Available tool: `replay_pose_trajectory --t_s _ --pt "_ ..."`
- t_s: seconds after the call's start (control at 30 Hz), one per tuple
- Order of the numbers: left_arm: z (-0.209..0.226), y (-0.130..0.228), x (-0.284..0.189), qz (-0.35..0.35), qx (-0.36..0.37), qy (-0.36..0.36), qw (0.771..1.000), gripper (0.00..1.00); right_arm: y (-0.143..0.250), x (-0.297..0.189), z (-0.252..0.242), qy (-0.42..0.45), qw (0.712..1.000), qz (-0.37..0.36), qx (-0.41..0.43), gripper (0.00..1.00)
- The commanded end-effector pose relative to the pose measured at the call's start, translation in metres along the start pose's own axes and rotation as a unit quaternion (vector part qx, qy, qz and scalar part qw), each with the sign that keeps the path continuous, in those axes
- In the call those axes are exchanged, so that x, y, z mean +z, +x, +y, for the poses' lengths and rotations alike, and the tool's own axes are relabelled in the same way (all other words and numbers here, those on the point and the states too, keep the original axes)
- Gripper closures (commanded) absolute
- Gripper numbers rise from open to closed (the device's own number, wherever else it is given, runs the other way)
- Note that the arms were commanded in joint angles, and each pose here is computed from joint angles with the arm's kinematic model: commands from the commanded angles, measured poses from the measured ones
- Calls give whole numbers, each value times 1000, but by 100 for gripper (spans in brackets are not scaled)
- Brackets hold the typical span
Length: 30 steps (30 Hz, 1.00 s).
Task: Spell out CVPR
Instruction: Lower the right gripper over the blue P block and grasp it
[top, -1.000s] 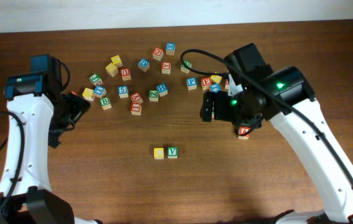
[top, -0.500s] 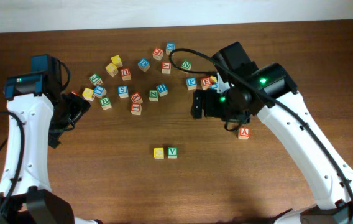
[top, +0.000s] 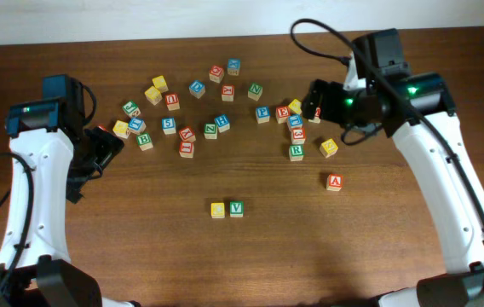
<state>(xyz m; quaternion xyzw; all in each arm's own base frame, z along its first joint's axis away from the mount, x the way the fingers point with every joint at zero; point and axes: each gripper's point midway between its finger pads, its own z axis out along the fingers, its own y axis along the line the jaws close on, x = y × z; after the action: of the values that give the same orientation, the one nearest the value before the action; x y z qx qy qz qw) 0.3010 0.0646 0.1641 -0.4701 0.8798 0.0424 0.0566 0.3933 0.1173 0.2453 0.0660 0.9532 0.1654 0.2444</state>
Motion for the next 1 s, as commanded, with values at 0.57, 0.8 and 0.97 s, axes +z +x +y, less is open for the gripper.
replay_pose_trajectory --t_s 0.57,0.8,0.97 --pt "3 -1 1 2 -8 -3 1000 1 8 210 43 94 977 57 -184 16" --pt "3 -1 1 1 -8 -3 1000 1 13 238 38 96 976 60 -184 32" --pt "3 -1 1 1 -8 -3 1000 1 -1 241 47 83 979 29 -184 32"
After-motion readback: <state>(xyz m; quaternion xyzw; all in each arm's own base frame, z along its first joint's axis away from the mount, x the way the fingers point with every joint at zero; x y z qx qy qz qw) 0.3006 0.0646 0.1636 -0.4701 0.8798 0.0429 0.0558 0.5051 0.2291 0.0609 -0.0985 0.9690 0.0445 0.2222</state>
